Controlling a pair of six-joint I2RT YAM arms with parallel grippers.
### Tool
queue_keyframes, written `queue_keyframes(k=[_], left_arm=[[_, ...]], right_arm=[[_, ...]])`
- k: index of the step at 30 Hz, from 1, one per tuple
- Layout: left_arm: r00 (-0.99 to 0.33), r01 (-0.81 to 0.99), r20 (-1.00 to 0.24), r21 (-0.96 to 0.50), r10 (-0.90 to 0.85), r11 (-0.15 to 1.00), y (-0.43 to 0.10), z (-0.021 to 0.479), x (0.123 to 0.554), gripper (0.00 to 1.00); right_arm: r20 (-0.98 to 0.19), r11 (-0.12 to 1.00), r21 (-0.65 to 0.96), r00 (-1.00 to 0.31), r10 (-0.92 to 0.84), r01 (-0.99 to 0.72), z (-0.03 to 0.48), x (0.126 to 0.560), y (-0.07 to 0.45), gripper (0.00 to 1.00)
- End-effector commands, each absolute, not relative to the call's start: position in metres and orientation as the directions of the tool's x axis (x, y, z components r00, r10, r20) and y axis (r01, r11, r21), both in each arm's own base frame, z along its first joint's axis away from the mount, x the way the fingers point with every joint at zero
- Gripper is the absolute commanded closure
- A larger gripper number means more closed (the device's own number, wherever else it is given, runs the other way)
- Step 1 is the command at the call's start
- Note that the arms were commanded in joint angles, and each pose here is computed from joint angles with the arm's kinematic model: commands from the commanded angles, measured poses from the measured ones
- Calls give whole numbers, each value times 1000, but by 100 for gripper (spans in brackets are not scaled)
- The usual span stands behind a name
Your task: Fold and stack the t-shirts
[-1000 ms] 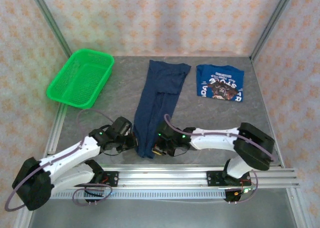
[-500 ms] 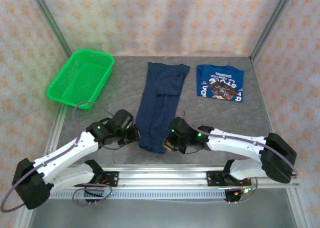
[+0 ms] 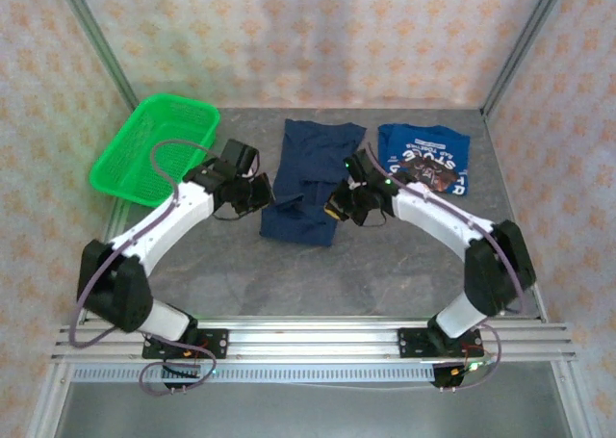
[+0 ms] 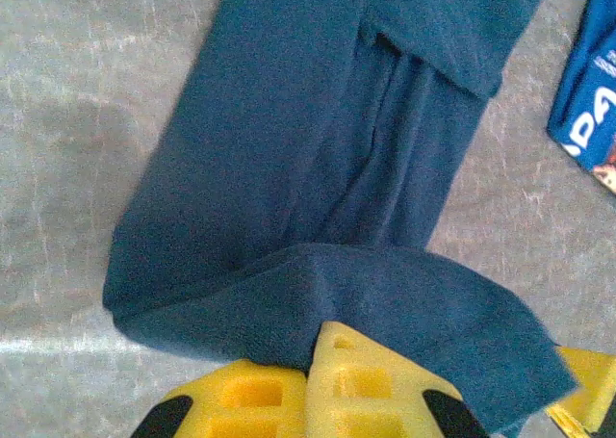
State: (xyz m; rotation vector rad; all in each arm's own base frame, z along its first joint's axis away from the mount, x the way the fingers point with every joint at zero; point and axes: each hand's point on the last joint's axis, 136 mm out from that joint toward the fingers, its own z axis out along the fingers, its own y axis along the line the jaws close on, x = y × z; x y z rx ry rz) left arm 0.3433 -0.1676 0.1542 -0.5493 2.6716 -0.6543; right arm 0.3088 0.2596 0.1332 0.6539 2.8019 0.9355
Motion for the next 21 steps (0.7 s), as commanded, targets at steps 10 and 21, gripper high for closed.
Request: queue_keyframes(k=[10,21], left_arm=[[-940,-133,-231,-433,-252,892,-182,125,421,100],[-956,-136,-196,-360,-217,923,-179,82,460,99]], right_arm=[[81,749,528,-902,425,400,96,359,240,100],[107,724,508,-868,485,467,59,396,233,89]])
